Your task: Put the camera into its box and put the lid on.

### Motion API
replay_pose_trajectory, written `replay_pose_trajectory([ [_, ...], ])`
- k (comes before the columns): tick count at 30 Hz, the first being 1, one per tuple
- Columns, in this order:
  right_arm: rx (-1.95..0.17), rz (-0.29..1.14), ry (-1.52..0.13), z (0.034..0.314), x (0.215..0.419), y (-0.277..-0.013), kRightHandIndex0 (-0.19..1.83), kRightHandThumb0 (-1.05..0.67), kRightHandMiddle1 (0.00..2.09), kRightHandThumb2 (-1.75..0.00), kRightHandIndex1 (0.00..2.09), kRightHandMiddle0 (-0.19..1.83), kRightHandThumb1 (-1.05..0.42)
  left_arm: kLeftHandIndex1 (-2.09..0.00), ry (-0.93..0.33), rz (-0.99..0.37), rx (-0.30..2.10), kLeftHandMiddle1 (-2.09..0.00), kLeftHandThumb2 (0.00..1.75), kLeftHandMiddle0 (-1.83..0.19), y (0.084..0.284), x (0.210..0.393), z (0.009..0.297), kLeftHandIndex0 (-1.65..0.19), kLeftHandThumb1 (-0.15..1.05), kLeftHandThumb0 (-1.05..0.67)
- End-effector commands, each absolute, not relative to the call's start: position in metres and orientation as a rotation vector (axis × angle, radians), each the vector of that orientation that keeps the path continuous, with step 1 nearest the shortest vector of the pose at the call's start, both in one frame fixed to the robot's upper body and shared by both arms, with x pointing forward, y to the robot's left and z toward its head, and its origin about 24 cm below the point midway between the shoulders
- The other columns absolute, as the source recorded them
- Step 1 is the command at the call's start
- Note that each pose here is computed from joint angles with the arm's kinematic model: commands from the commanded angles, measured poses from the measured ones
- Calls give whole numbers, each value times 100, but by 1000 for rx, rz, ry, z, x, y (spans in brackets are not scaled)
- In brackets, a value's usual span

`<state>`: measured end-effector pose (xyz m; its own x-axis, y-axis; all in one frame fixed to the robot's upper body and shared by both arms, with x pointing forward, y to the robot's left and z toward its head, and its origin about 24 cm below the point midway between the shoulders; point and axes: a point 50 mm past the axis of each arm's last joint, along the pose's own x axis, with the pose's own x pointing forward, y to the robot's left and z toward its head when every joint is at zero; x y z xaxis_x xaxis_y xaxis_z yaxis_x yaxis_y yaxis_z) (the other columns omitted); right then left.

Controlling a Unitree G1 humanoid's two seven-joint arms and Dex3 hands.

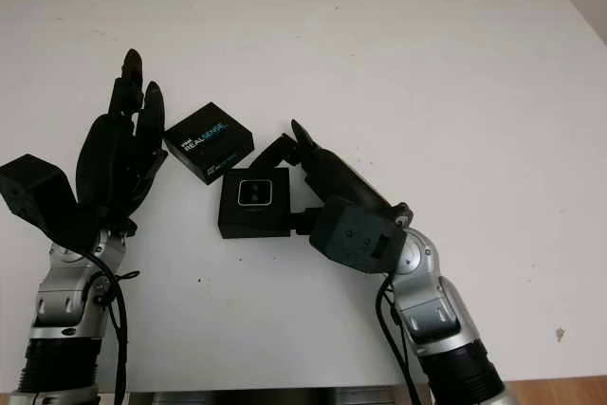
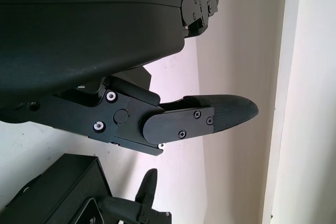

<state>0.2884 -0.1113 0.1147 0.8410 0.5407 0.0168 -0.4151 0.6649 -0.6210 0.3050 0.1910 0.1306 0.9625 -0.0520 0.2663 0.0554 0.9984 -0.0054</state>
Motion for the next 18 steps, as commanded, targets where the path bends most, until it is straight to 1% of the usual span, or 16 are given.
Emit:
replay_pose_trajectory([
  [1,-615,526,-207,110,285,-112,-19,-84,5,-7,0,-11,-94,-1,-280,-54,-2,-2,54,19,192,302,131,19,105,-67],
  [3,-552,476,-236,114,286,-114,-19,-88,4,-8,0,-13,-98,-2,-281,-52,9,-3,54,19,193,302,132,19,105,-67],
  [6,-478,420,-266,117,287,-118,-17,-84,5,-10,2,-11,-104,-2,-282,-52,28,-2,55,19,196,303,133,19,105,-67],
  [8,-457,374,-285,121,288,-121,-15,-81,6,-21,4,-9,-104,-1,-285,-55,36,-1,55,19,197,303,134,19,105,-68],
  [11,-430,289,-326,131,292,-126,-9,-77,9,-31,7,-3,-105,-2,-285,-47,41,-1,53,19,200,304,138,19,105,-69],
  [15,-417,220,-356,140,295,-131,-5,-76,10,-33,8,1,-105,0,-296,-59,46,0,50,19,206,306,146,19,105,-69],
  [18,-421,171,-379,146,299,-135,-2,-75,11,-33,9,4,-105,-2,-323,-70,107,-2,48,18,213,308,159,17,105,-67],
])
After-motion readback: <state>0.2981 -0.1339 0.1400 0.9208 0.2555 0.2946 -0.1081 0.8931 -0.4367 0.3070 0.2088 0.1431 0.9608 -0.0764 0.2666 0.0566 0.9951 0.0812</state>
